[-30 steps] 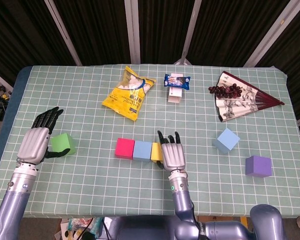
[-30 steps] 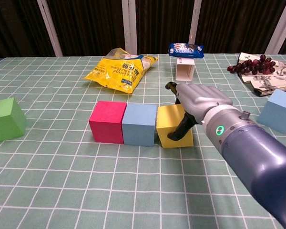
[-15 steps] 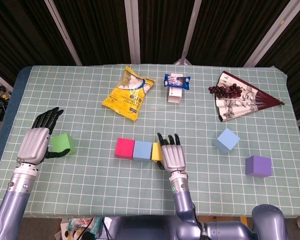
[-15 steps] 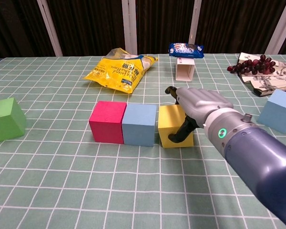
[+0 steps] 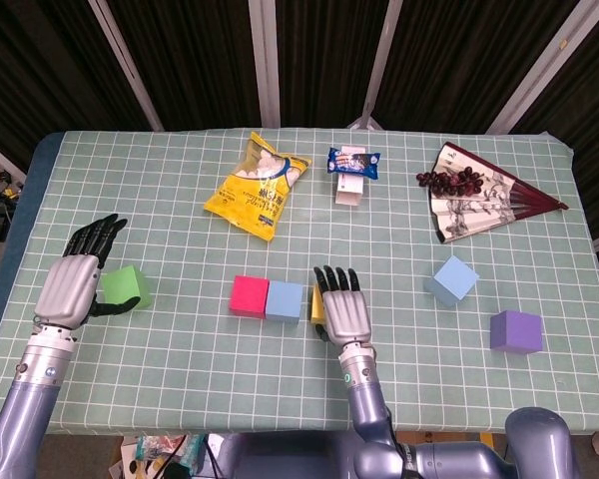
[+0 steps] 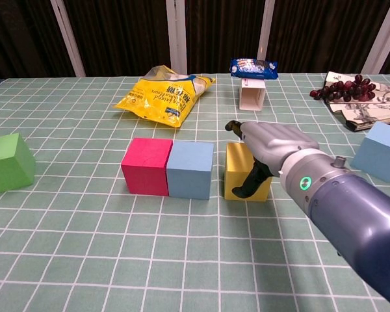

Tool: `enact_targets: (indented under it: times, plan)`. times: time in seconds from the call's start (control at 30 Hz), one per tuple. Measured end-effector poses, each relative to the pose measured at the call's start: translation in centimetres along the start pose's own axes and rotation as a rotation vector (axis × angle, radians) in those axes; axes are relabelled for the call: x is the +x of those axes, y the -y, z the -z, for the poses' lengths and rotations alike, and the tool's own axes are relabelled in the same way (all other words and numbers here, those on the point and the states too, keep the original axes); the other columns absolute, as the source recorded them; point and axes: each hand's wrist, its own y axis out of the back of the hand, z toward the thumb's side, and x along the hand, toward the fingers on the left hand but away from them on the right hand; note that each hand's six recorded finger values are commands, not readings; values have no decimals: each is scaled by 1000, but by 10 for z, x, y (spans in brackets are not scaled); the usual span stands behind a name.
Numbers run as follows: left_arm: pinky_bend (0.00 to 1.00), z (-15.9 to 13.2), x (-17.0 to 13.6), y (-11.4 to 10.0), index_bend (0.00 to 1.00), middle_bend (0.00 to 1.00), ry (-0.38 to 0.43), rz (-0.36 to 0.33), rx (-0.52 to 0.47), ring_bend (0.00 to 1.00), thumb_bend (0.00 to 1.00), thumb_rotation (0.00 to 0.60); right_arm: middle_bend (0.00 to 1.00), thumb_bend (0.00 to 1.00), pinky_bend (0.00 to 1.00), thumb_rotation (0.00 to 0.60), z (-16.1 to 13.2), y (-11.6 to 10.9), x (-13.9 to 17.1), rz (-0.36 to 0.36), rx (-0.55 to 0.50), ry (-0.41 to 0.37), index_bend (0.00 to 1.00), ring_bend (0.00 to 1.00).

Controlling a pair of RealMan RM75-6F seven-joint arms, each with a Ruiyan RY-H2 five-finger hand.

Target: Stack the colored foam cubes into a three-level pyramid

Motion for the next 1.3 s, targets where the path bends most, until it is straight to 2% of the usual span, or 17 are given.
enact_targets:
  times: [0.23,0.43,0.63,0.87,1.3]
  plan:
    - [0,0,0,0,0,0,1,-2,1,0,106,600,2,245,0,600,0,0,4,-6,5,-3,0,0]
    - [0,1,0,0,0,0,-1,-2,5,0,106,600,0,239,0,600,4,-5,14,-12,19,-5,0,0]
    - [0,-1,-2,-1,0,0,8,-8,10,0,106,600,0,240,0,600,25,-17,25,7,49,10,0,0]
    - [0,-3,-4,-1,0,0,14,-9,31,0,106,600,0,239,0,600,65,-40,39,52,86,47,0,0]
    - [0,-3,-2,13,0,0,29,18,90,0,108,600,0,239,0,600,177,-94,78,168,103,172,0,0]
